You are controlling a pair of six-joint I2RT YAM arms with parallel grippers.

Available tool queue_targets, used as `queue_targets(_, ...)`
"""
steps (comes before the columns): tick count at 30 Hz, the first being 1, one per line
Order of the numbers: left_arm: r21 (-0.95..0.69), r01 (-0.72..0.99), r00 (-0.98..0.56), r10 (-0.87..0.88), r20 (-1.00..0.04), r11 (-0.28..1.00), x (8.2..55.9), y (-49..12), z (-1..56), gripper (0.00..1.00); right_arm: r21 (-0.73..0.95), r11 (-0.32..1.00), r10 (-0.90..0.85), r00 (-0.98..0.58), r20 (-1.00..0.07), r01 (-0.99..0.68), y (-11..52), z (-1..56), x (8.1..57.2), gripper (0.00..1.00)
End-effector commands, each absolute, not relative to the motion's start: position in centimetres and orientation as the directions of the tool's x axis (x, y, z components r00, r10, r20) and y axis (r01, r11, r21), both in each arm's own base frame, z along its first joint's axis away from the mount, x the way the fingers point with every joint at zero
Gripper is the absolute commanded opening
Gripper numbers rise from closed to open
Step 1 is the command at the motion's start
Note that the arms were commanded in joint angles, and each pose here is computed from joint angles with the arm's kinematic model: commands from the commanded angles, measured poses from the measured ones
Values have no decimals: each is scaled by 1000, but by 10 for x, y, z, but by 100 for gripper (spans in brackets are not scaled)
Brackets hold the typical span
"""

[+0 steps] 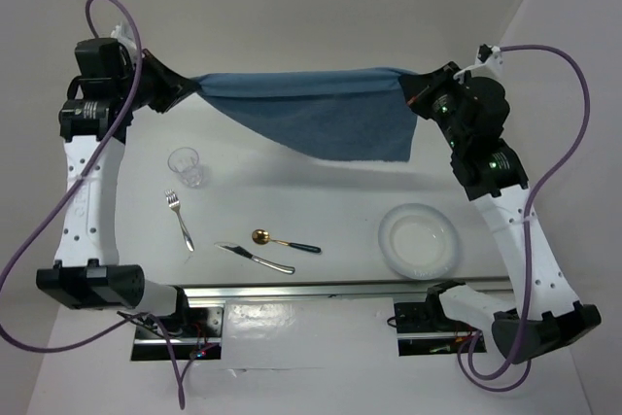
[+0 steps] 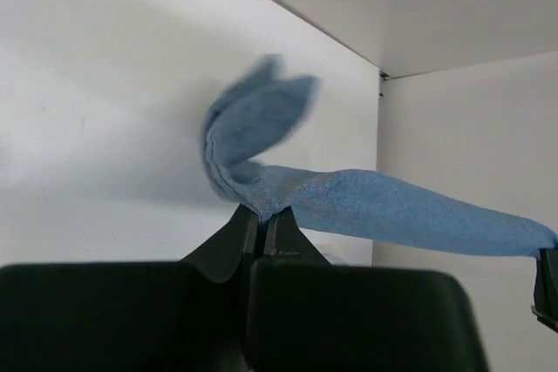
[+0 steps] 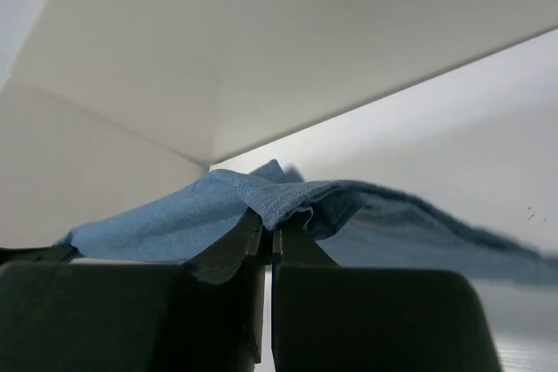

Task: Set the dinner table for one person

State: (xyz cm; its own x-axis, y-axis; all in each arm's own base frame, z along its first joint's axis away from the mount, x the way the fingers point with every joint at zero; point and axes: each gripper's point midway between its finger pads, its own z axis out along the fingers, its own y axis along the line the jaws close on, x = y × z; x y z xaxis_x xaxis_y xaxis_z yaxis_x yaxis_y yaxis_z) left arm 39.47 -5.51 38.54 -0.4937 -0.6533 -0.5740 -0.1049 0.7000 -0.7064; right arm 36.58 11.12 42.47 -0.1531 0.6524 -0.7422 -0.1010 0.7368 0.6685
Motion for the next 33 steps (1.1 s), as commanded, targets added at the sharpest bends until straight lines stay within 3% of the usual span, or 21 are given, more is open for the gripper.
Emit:
queue_targets(1,-705,-25,-432,-644,-631,708,379,-50,415,0,619,781,604,-152,-782,-84,102,432,354,0)
queue_targets(6,-709,-8,-451,-636,-626,705,369,-52,418,0,611,786,592,-167,-788,-96,104,437,348,0)
queue_targets(10,-716,-17,-480,-634,-606,698,388,-52,401,0,597,794,577,-166,-800,-114,109,434,365,0)
queue_targets(15,-731,61,-517,-605,-605,679,431,-59,400,0,581,805,564,-150,-812,-116,112,422,417,0)
queue_targets(17,-741,113,-598,-550,-583,662,460,-68,378,0,584,800,565,-150,-811,-140,112,424,436,0)
queue_targets(19,-741,181,-601,-523,-604,647,478,-72,395,0,592,793,574,-150,-805,-143,109,419,466,0)
queue_targets(20,-751,174,-632,-512,-581,637,498,-72,375,0,593,792,574,-153,-805,-147,108,416,475,0)
queue_targets(24,-752,258,-623,-491,-610,607,518,-77,393,0,614,770,605,-111,-789,-171,100,418,504,0)
queue_targets(30,-748,283,-609,-490,-623,600,513,-72,395,0,613,768,603,-114,-789,-183,94,404,497,0)
queue_targets(33,-750,243,-631,-488,-604,615,495,-68,374,0,627,770,607,-162,-778,-122,87,365,485,0)
